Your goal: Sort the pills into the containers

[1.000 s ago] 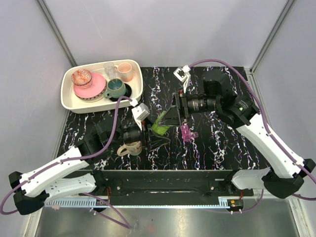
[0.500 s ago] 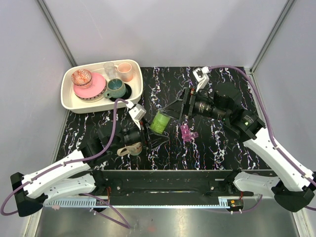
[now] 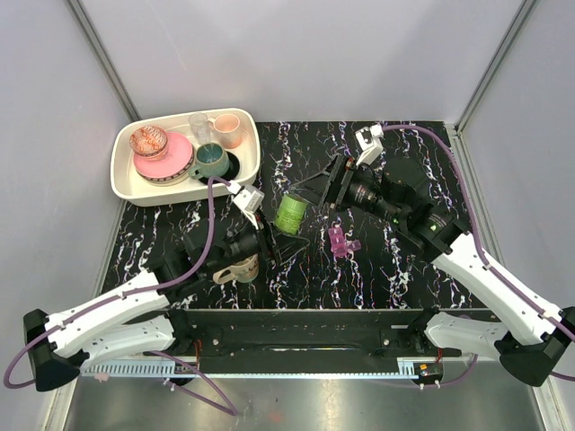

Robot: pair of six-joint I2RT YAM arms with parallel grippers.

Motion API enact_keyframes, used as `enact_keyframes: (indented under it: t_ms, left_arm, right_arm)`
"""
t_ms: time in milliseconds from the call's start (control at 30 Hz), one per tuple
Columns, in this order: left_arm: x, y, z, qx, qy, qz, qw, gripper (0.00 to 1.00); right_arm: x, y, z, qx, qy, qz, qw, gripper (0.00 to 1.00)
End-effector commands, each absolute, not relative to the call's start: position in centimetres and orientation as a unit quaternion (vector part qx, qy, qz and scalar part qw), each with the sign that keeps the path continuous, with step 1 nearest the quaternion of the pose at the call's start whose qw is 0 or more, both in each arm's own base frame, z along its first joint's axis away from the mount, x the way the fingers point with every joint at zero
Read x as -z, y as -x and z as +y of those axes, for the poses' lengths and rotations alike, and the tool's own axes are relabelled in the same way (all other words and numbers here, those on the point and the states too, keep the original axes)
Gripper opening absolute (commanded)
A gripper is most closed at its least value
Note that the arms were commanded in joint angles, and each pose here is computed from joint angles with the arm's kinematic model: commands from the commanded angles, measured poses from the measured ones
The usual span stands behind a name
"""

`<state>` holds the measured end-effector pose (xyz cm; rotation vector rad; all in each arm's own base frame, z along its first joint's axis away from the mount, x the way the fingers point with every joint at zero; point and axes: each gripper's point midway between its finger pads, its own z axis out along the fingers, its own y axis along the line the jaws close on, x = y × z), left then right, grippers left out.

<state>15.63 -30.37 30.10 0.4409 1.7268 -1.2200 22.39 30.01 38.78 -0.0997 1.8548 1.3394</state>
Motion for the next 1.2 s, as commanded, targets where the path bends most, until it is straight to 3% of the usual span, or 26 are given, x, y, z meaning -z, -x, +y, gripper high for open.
enact_keyframes:
  t_ms: [0,667,933,1167]
  left_arm:
    - [-33.5,-16.2,-30.6,0.522,-0.157,0.670,0.504,0.00]
    - [-34.7,-16.8,-31.4,0.523,-0.157,0.666,0.509,0.00]
    - [-34.6,-16.8,-31.4,0.522,-0.157,0.666,0.509,0.00]
    - [-34.5,-16.9,-31.5,0.523,-0.155,0.667,0.508,0.00]
  right_arm:
    - [-40.7,-22.7,30.2,-0.554,0.031,0.710,0.434,0.88]
    - [-38.4,-22.0,31.5,-0.562,0.050,0.728,0.389,0.76]
    - [-38.2,-21.9,31.7,-0.563,0.052,0.730,0.383,0.64]
    - [-37.7,-21.8,32.0,-0.566,0.058,0.734,0.371,0.62]
